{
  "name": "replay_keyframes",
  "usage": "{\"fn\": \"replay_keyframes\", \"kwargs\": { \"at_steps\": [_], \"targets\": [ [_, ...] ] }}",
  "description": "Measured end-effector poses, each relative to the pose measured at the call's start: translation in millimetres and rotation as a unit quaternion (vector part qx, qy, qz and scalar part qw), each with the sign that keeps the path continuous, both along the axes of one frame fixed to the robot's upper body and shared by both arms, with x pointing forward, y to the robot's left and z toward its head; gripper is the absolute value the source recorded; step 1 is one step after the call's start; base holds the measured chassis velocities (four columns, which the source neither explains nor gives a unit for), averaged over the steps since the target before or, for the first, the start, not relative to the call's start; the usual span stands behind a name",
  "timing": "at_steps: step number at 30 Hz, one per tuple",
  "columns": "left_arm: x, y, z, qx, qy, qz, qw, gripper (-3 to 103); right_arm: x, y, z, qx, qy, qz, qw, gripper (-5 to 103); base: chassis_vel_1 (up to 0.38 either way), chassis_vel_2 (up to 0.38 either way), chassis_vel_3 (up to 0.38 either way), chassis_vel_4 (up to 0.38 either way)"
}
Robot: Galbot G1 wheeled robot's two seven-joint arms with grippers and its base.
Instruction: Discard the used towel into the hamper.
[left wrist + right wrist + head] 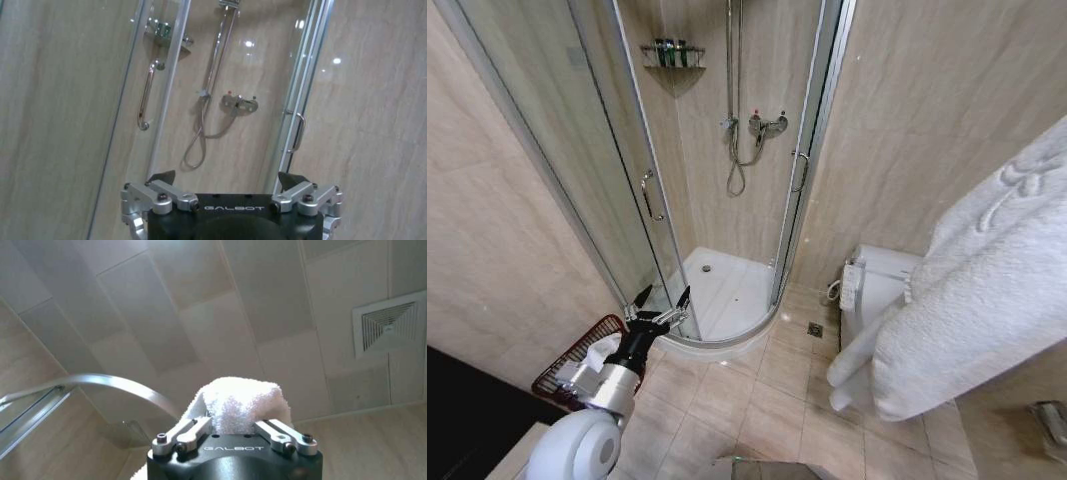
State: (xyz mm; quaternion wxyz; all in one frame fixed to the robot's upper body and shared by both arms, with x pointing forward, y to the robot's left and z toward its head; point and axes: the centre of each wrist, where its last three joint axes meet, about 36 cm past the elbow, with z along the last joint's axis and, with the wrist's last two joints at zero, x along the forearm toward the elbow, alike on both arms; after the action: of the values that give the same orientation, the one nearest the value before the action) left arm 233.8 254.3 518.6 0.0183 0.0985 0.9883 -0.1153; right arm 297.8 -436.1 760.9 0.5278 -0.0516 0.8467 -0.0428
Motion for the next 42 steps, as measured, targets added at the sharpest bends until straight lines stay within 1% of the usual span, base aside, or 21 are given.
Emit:
{"fn": "replay_keyframes", "kwargs": {
  "at_steps": [4,11,23,33,37,42],
  "targets": [
    [0,0,0,0.0,0.0,0.0,1.0,100,0,4,0,-0.004,-0.003,0.003,1.0,12,0.0,0.0,0.0,0.0],
    [0,0,0,0.0,0.0,0.0,1.0,100,-5,19,4,-0.014,-0.006,0.013,1.0,12,0.0,0.0,0.0,0.0],
    [0,0,0,0.0,0.0,0.0,1.0,100,-6,19,5,-0.014,-0.007,0.014,1.0,12,0.052,0.048,0.057,0.051],
    [0,0,0,0.0,0.0,0.0,1.0,100,1,22,6,-0.015,-0.003,0.023,1.0,12,0.109,0.095,0.094,0.106],
    [0,0,0,0.0,0.0,0.0,1.0,100,2,25,5,-0.019,-0.002,0.025,0.999,12,0.118,0.125,0.134,0.118],
    [0,0,0,0.0,0.0,0.0,1.0,100,4,36,4,-0.027,0.003,0.037,0.999,12,0.114,0.105,0.111,0.112]
  ]
}}
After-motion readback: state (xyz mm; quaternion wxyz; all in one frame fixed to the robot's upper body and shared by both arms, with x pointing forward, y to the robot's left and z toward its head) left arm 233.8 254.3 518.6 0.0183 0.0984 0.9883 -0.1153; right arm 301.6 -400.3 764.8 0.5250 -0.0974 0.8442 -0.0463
